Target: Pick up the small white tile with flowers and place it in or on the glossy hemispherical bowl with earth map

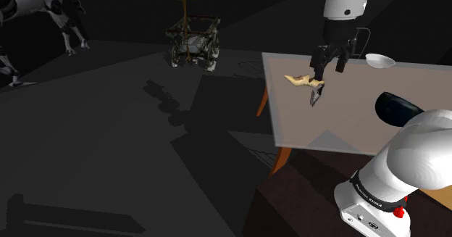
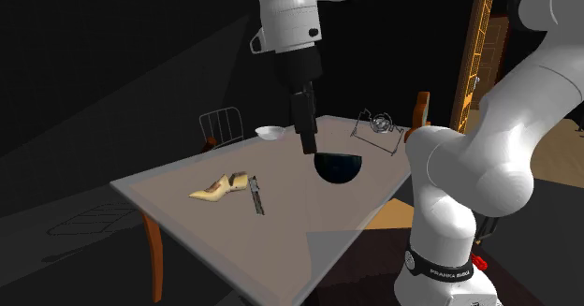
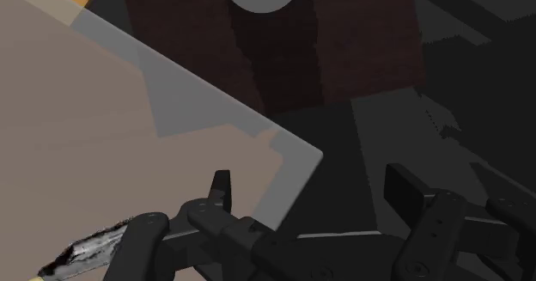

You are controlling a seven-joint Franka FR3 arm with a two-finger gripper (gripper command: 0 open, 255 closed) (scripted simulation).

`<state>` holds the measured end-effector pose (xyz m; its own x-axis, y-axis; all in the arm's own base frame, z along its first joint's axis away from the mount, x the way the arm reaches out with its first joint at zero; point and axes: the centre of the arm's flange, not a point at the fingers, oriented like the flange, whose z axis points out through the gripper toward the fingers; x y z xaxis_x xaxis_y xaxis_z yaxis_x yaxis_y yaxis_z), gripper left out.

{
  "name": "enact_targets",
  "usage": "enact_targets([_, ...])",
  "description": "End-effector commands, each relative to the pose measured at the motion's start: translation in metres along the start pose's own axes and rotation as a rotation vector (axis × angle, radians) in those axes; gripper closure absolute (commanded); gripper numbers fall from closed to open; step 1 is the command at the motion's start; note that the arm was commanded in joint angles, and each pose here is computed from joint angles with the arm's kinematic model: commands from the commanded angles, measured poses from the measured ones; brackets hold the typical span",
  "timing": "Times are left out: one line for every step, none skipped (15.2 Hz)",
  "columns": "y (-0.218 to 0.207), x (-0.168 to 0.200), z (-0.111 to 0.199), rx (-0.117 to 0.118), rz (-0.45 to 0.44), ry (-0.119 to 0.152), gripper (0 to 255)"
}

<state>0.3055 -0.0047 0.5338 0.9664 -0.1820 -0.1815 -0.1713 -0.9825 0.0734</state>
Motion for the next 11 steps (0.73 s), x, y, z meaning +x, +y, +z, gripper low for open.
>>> enact_targets([0.000, 0.000, 0.000, 0.000, 0.000, 0.000, 0])
enact_targets([0.008, 0.010, 0.006, 0.000, 0.008, -0.006, 0])
enact_targets([0.015, 0.020, 0.012, 0.000, 0.016, -0.013, 0])
enact_targets([0.023, 0.030, 0.018, 0.000, 0.024, -0.019, 0])
enact_targets([0.031, 0.039, 0.025, 0.001, 0.032, -0.025, 0])
enact_targets([0.039, 0.049, 0.031, 0.001, 0.040, -0.031, 0])
enact_targets([0.046, 0.058, 0.037, 0.001, 0.048, -0.038, 0])
enact_targets([0.054, 0.067, 0.044, 0.001, 0.056, -0.044, 0])
enact_targets([0.063, 0.077, 0.050, 0.001, 0.064, -0.050, 0])
enact_targets([0.071, 0.086, 0.057, 0.001, 0.072, -0.056, 0])
enact_targets([0.079, 0.095, 0.064, 0.001, 0.080, -0.063, 0])
